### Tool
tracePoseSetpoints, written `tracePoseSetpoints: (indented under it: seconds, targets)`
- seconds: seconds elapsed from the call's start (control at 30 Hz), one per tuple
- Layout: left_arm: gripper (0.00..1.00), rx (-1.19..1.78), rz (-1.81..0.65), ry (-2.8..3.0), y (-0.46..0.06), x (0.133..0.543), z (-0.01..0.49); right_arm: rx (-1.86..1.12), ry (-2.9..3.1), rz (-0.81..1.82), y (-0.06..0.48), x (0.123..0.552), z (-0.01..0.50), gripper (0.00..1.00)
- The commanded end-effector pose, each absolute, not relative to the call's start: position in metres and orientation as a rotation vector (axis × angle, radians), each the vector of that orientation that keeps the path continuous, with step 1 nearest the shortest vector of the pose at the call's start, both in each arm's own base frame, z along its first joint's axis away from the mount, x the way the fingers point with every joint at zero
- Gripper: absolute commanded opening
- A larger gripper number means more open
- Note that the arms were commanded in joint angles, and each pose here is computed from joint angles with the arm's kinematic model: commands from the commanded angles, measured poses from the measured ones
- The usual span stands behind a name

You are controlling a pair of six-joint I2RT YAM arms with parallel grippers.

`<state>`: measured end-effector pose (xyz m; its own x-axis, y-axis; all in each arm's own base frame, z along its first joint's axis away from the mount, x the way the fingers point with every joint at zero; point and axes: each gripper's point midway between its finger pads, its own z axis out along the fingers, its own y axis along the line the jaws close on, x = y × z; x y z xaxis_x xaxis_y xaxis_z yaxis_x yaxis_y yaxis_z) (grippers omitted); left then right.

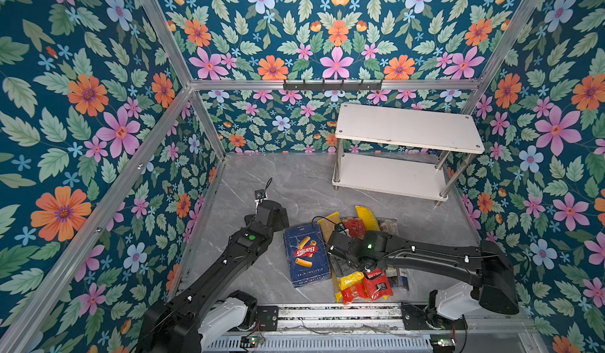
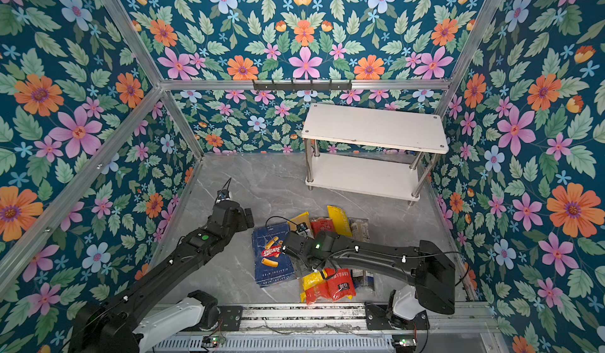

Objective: Arrange pasta packages on shelves
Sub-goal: Pick up the pasta bag from the pasta bags.

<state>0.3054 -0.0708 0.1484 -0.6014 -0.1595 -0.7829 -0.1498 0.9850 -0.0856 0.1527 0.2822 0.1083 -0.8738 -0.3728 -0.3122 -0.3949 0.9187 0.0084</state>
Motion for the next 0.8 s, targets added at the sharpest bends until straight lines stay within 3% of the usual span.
tracePoseSetpoints:
  seconds: [0.0, 0.3, 0.6, 0.77]
  targets:
    - [0.98, -0.240, -0.059, 2.212, -0.071, 0.306, 0.150, -0.566, 2.775, 0.026, 0.278, 0.156, 0.103, 0.92]
    - [0.98, -0.267, -0.056, 2.184, -0.063, 0.304, 0.156, -0.608, 2.806, -0.197, 0.273, 0.162, 0.080, 0.85]
    - [0.98, -0.262, -0.066, 2.192, -0.065, 0.304, 0.154, -0.545, 2.849, -0.196, 0.262, 0.155, 0.073, 0.41]
    - [0.97, -0.264, -0.075, 2.192, -0.065, 0.303, 0.155, -0.501, 2.810, -0.041, 0.267, 0.155, 0.098, 0.32]
